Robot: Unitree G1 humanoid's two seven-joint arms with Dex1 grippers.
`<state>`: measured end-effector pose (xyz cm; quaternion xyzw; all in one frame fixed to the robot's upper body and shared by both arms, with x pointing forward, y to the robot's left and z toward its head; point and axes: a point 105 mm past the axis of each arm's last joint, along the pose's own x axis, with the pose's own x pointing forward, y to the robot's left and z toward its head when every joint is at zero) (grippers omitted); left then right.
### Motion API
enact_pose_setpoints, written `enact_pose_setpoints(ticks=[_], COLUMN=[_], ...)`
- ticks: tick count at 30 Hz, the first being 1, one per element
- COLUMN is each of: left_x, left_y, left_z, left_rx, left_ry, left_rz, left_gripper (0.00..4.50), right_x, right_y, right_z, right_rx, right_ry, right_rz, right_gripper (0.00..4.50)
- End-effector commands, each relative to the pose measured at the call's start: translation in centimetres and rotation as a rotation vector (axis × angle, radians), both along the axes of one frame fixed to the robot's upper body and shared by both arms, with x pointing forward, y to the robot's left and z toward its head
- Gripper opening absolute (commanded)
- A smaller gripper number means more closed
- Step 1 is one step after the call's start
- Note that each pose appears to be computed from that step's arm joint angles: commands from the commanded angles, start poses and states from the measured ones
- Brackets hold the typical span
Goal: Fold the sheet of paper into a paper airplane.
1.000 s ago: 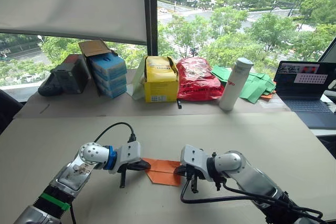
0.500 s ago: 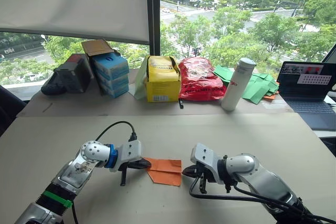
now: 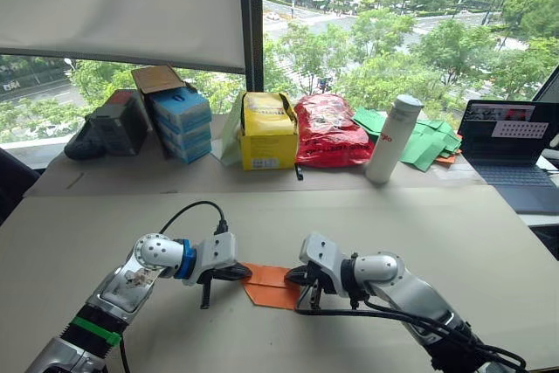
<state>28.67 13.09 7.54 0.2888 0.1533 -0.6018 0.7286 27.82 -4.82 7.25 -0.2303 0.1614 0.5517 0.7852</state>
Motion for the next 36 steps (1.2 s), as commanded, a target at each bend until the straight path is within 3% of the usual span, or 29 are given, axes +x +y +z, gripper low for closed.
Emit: enact_pose_setpoints(ticks=[1,14,27,36], left_x=[-0.4,-0.9,-1.8,-2.5], left_y=[-0.7,-2.1,2.1,4.9], left_z=[-0.7,-2.0,-3.5,-3.2], left_rx=[0.011,0.015,0.111,0.145], left_ry=[0.027,0.061,0.083,0.096], left_rz=[-0.020,-0.037,0.046,0.101], left_gripper=[0.00,0.00,0.00,0.00], right_x=[-0.1,-0.4,-0.3,-0.2], right_y=[-0.8,-0.8,-0.5,-0.5], right_z=[-1.7,-2.4,-2.5,-2.5], right_rx=[-0.074,-0.096,-0.093,-0.098], right_ry=[0.043,0.070,0.071,0.069], right_rz=[-0.018,-0.031,-0.033,-0.024], right_gripper=[0.04,0.04,0.04,0.04])
